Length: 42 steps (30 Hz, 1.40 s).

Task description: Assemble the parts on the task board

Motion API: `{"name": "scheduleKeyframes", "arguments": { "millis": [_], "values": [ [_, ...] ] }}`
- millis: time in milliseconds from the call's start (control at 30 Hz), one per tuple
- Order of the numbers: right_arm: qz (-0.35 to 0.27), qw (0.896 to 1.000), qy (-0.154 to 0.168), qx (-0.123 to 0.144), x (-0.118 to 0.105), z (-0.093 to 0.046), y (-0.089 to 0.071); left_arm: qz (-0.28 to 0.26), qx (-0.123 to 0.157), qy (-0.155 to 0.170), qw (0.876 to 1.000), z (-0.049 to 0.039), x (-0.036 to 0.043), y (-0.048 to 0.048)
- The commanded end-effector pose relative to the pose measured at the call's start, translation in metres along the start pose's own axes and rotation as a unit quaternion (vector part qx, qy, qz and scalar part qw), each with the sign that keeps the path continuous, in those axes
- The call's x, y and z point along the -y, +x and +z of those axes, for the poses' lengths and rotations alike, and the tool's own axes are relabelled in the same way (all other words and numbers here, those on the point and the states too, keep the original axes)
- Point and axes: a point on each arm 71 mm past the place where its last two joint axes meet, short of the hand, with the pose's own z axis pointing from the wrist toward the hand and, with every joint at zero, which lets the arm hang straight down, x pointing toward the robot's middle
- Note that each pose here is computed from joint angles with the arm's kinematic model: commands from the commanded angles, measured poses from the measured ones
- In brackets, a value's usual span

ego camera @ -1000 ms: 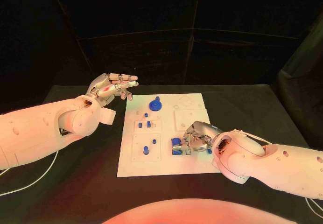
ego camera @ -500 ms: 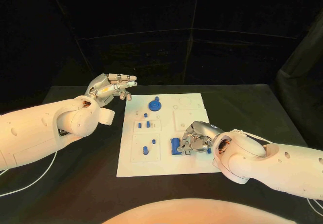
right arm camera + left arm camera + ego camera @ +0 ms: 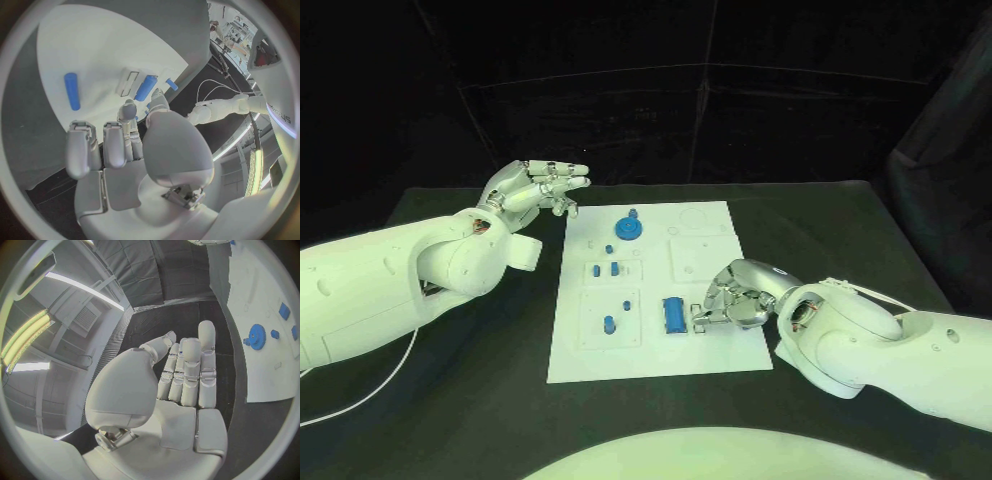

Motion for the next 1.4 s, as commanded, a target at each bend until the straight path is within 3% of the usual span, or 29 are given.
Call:
{"name": "scheduleKeyframes", "arguments": {
  "millis": [33, 233, 467, 1100, 1400],
  "values": [
    [0.026, 1.000, -0.008, 0.009, 0.009, -0.007, -0.008, -0.004, -0.005, 0.002, 1.000, 0.0005, 0.0012, 0.0013],
    [-0.014, 0.999, 0.034, 0.007, 0.041, -0.016, -0.021, -0.004, -0.007, 0.002, 1.000, 0.0011, 0.0010, 0.0034],
    [-0.075, 0.996, 0.056, -0.004, 0.053, -0.015, -0.024, -0.005, -0.009, 0.002, 1.000, 0.0015, 0.0008, 0.0048],
    [-0.136, 0.988, 0.063, -0.049, 0.049, 0.001, -0.010, -0.005, -0.010, 0.001, 1.000, 0.0014, 0.0005, 0.0046],
    [-0.173, 0.982, 0.049, -0.052, 0.042, 0.006, -0.006, -0.006, -0.010, 0.000, 1.000, 0.0014, 0.0003, 0.0045]
  ]
}}
